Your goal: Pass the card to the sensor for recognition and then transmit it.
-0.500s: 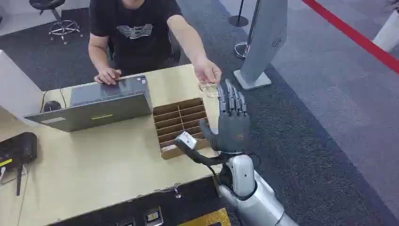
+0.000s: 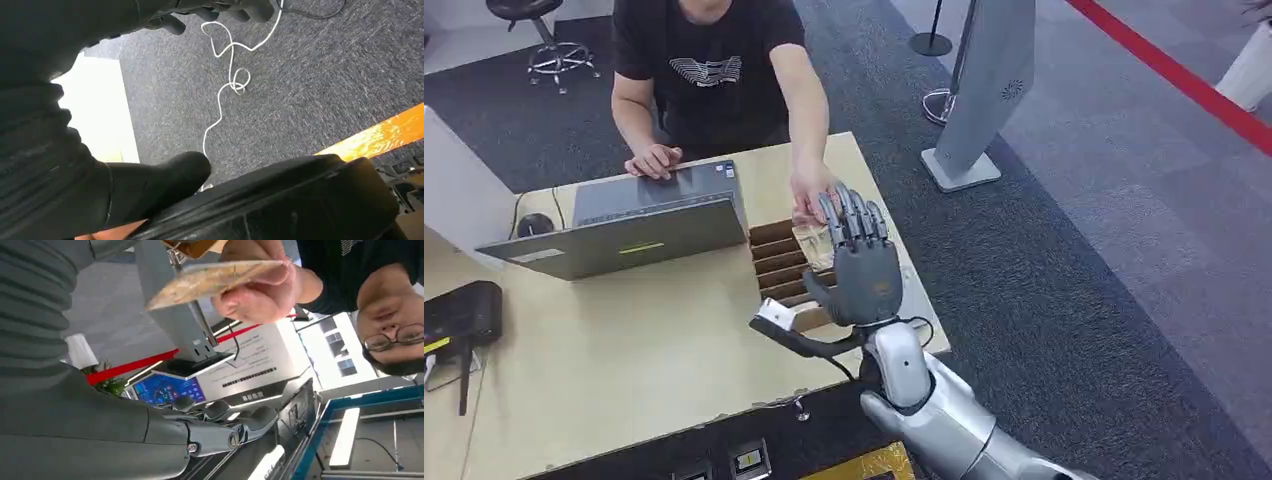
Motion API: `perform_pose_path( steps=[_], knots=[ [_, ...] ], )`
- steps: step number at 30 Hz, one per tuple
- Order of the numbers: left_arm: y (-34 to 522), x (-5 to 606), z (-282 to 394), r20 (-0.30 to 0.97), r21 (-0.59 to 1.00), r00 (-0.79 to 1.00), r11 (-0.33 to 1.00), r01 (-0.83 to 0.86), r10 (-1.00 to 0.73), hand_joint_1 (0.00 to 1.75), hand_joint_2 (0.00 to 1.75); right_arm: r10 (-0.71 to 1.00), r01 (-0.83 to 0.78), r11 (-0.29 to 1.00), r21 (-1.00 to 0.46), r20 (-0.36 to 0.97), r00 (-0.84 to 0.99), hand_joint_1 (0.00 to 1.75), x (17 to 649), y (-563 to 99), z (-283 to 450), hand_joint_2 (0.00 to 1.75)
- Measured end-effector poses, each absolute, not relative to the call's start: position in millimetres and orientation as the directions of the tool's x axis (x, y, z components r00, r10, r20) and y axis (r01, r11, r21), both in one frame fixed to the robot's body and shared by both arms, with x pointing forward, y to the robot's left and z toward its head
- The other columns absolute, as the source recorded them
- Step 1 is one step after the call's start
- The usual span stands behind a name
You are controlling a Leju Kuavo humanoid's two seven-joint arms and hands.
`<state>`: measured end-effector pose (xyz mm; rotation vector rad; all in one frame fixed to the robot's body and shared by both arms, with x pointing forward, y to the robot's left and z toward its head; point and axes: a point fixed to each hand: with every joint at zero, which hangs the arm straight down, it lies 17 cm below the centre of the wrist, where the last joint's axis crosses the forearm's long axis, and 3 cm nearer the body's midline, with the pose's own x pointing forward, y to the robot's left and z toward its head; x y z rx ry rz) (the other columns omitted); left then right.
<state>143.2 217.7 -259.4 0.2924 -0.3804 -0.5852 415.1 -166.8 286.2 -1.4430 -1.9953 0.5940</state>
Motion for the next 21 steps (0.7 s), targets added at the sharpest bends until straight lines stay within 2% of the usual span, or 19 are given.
perform_pose_path(
  steps=[7, 9, 10, 11, 12, 13, 14, 21],
  knots=[
    [218, 143, -259, 0.263, 0.371, 0.768, 0.796, 0.478, -0.584, 0.00, 1.75, 0.953, 0.665, 0.303, -0.683, 0.198, -0.231, 0.00, 419, -163, 276, 1.75],
    [218, 143, -259, 0.263, 0.371, 0.768, 0.796, 0.478, -0.584, 0.00, 1.75, 0.952, 0.661, 0.304, -0.686, 0.196, -0.233, 0.12, 420, -162, 275, 1.75],
    [218, 143, -260, 0.263, 0.371, 0.768, 0.796, 0.478, -0.584, 0.00, 1.75, 0.952, 0.659, 0.304, -0.688, 0.196, -0.234, 0.12, 420, -162, 274, 1.75],
    [218, 143, -260, 0.262, 0.371, 0.768, 0.796, 0.478, -0.584, 0.00, 1.75, 0.952, 0.657, 0.303, -0.690, 0.195, -0.234, 0.24, 421, -162, 273, 1.75],
    [218, 143, -260, 0.261, 0.371, 0.769, 0.796, 0.478, -0.583, 0.00, 1.75, 0.952, 0.654, 0.304, -0.692, 0.197, -0.234, 1.59, 421, -162, 272, 1.75],
    [219, 143, -260, 0.260, 0.372, 0.770, 0.796, 0.478, -0.583, 0.00, 1.75, 0.951, 0.652, 0.306, -0.694, 0.197, -0.237, 1.59, 421, -161, 271, 1.75],
    [219, 143, -260, 0.259, 0.372, 0.770, 0.796, 0.477, -0.583, 0.00, 1.75, 0.951, 0.649, 0.307, -0.696, 0.195, -0.241, 1.75, 421, -159, 270, 1.75],
    [219, 142, -260, 0.257, 0.372, 0.775, 0.799, 0.473, -0.578, 0.00, 1.75, 0.948, 0.632, 0.313, -0.709, 0.191, -0.255, 1.75, 423, -155, 264, 1.75]
  ],
)
